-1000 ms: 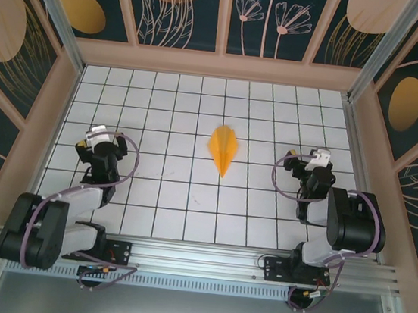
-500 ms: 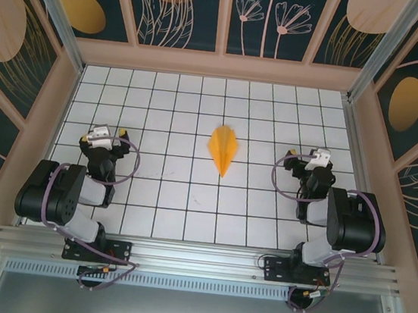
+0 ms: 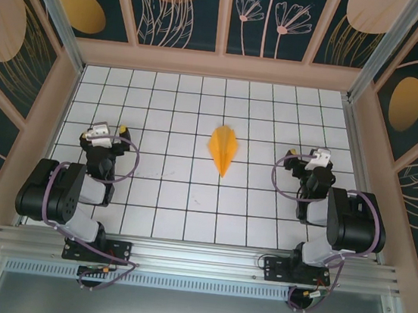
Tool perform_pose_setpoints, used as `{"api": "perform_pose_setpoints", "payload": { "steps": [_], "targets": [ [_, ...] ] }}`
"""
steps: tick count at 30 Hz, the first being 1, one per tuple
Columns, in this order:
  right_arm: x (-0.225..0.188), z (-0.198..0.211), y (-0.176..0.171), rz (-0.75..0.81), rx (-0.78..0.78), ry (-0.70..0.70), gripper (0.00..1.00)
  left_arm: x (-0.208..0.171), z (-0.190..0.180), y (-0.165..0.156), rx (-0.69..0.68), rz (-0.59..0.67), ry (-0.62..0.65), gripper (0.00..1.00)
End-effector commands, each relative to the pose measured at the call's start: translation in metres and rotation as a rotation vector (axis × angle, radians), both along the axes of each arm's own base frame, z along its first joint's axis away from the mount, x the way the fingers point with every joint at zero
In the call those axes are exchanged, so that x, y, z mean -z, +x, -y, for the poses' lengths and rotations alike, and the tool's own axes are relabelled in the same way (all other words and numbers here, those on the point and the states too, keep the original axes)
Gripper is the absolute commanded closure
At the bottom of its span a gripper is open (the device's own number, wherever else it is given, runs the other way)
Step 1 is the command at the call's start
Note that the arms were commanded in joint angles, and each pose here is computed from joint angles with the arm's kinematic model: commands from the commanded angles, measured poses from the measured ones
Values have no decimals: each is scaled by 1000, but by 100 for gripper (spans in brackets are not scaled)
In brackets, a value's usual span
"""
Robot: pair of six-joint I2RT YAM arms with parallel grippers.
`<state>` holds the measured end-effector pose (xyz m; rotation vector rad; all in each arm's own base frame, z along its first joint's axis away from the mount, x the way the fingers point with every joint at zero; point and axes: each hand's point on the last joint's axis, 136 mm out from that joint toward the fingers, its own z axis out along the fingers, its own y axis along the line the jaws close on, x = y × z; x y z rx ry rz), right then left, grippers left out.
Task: Fold a paper plane with a square sheet of paper (pick it up from the middle)
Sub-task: Reset both arms
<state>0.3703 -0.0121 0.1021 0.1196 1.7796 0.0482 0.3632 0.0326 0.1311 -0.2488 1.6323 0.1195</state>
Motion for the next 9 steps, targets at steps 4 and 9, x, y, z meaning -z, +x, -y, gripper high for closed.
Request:
{"api": "perform_pose_setpoints", "payload": {
  "steps": [4,9],
  "targets": [
    [-19,-1,6,68,-3,8,1,-10,9,9,63,26,13,2],
    [-19,-1,6,68,-3,6,1,-11,9,8,61,34,15,1]
  ]
}}
